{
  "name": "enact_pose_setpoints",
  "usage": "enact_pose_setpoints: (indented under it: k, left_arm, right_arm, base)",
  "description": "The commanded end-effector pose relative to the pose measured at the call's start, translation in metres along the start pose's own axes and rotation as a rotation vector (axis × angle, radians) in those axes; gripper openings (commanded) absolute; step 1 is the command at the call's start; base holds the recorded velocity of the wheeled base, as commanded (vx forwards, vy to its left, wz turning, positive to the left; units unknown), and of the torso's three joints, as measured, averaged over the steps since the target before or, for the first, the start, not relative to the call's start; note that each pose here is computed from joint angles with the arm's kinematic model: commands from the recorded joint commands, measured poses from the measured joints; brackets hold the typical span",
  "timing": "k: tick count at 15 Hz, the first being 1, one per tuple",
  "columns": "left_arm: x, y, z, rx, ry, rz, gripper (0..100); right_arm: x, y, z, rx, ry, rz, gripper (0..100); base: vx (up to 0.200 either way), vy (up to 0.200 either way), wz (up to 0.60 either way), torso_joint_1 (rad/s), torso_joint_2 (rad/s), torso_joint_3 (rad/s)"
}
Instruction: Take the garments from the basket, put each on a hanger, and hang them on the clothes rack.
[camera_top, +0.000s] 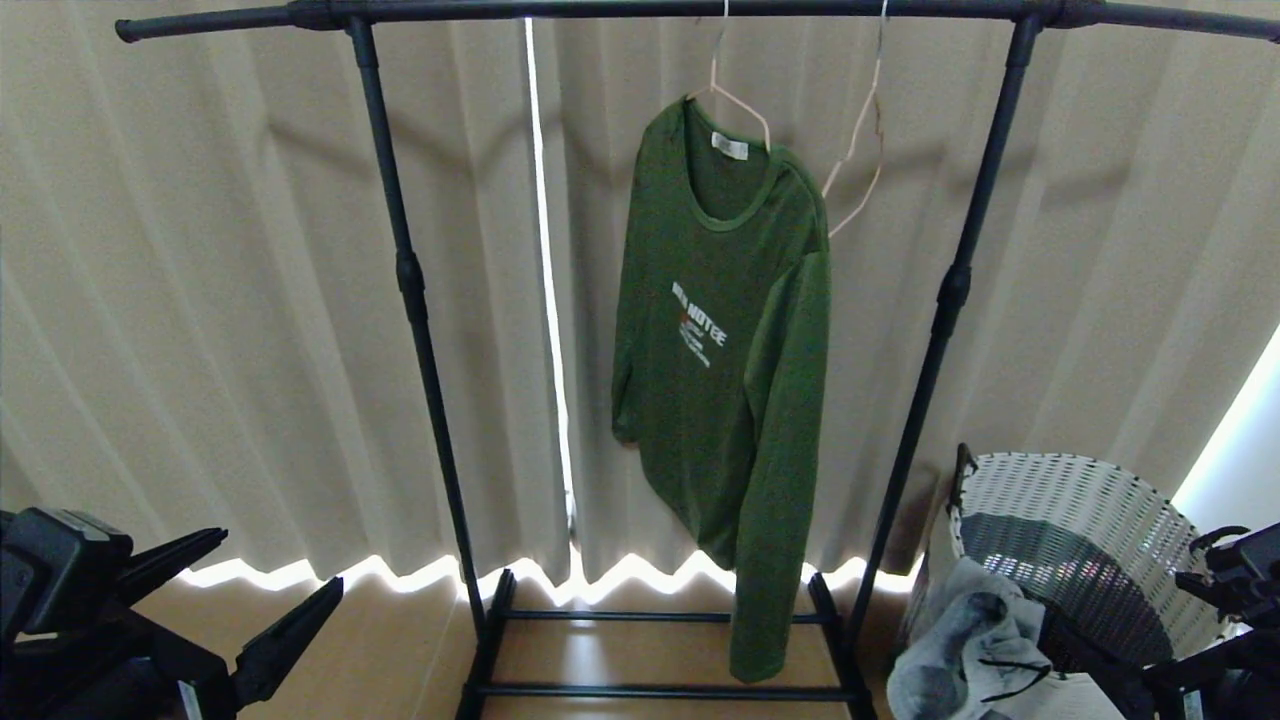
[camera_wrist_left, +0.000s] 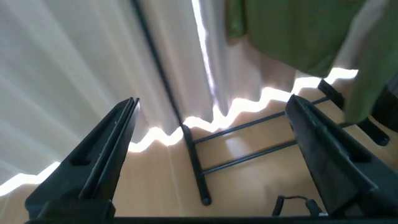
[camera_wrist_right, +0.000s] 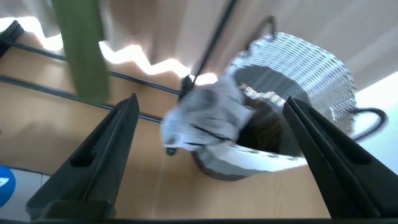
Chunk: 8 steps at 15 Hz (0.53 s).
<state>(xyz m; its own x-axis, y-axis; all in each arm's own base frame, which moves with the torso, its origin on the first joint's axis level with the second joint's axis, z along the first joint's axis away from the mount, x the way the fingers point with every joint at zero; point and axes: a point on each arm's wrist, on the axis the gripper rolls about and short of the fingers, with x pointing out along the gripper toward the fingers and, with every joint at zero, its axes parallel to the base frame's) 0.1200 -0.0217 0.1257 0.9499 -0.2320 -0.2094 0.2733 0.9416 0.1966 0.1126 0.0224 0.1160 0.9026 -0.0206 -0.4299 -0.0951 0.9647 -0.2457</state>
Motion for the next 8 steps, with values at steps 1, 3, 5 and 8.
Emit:
enact_pose_setpoints:
  k: [1,3,5,8]
  left_arm:
    - [0.0001,-0.0001,-0.0003,0.0,0.002,0.0,100]
    - [0.0001,-0.0001,-0.0003,0.0,0.002,0.0,100]
    - [-0.0003,-0.0001,-0.0006,0.0,0.002,0.0,100]
    - [-0.0003,-0.0004,-0.0005,0.002,0.001,-0.003,100]
  right_arm:
    - [0.0001,0.0,0.0002,0.0,-0.002,0.001,100]
    - [-0.0002,0.0,0.0003,0.0,-0.003,0.0,100]
    - [-0.0002,-0.0001,0.0003,0.0,-0.003,-0.001,100]
    - [-0.0004,-0.0001,0.0004,0.0,-0.004,0.0,100]
  base:
    - [0.0,-0.2,0.0,0.002,0.01,0.002]
    - [0.0,-0.2,0.0,0.005,0.0,0.002]
    - [0.0,0.0,0.0,0.0,0.0,0.0]
    - [0.0,0.0,0.0,0.0,0.0,0.0]
